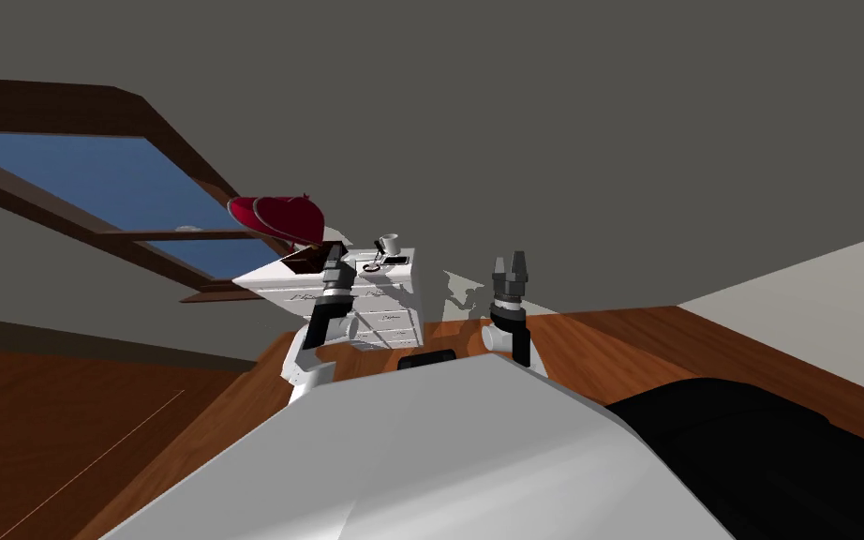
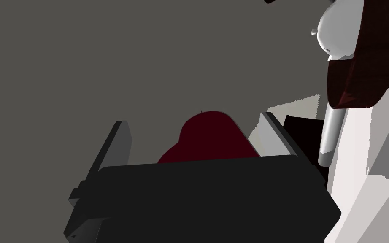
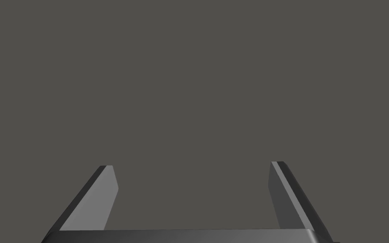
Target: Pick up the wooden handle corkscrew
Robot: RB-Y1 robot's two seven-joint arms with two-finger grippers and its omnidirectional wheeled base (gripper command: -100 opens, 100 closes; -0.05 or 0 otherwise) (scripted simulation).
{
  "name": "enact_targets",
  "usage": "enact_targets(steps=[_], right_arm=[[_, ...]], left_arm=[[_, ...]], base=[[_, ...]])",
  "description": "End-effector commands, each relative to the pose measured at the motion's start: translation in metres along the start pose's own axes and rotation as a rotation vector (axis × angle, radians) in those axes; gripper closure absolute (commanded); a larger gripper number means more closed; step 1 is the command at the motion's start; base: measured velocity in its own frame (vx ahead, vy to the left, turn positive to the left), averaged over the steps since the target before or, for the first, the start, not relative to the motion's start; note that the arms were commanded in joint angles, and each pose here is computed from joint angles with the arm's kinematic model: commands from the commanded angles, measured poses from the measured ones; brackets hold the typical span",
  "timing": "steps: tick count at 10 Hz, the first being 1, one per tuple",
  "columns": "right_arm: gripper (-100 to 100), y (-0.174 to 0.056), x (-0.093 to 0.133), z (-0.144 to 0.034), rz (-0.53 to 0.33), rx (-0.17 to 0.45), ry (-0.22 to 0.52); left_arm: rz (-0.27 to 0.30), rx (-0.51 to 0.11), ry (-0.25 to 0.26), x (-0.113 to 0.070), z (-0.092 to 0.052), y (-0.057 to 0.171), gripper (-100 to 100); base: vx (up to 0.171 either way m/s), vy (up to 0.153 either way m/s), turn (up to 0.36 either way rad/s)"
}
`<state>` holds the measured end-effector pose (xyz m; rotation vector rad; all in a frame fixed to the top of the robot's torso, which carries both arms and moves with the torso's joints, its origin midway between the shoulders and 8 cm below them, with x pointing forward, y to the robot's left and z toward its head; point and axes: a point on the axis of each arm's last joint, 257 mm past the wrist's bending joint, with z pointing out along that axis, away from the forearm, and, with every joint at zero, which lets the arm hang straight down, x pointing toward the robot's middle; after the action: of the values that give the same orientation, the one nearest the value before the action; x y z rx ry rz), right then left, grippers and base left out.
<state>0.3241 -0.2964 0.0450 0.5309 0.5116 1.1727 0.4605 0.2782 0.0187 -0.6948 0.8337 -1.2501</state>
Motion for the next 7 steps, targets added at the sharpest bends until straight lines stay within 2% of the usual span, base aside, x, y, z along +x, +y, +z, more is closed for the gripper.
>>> enact_targets(steps=[1, 2, 3, 4, 5, 6, 7], right_arm=[[0, 0.000, 0.000, 0.000, 0.000, 0.000, 0.000], [0, 0.000, 0.000, 0.000, 0.000, 0.000, 0.000], [0, 0.000, 0.000, 0.000, 0.000, 0.000, 0.000], [0, 0.000, 0.000, 0.000, 0.000, 0.000, 0.000], [0, 0.000, 0.000, 0.000, 0.000, 0.000, 0.000], [0, 0.000, 0.000, 0.000, 0.000, 0.000, 0.000], [0, 0.000, 0.000, 0.000, 0.000, 0.000, 0.000]], left_arm=[[-0.012, -0.007, 0.003, 0.003, 0.014, 0.000, -100], [-0.015, 0.011, 0.005, 0.005, 0.019, -0.007, -100], [-0.026, -0.045, 0.003, 0.002, 0.027, 0.013, -100], [-0.033, -0.012, 0.007, 0.006, 0.039, 0.000, -100], [-0.045, -0.065, 0.001, 0.002, 0.045, 0.021, -100], [-0.051, -0.052, 0.003, 0.005, 0.055, 0.013, -100], [-0.053, -0.040, 0.005, 0.006, 0.059, 0.008, -100]], base=[[-0.039, -0.008, 0.033], [-0.012, -0.004, -0.003], [-0.023, -0.010, 0.078], [-0.025, -0.012, 0.046], [-0.029, -0.019, 0.059], [-0.029, -0.016, 0.051], [-0.016, -0.005, 0.003]])
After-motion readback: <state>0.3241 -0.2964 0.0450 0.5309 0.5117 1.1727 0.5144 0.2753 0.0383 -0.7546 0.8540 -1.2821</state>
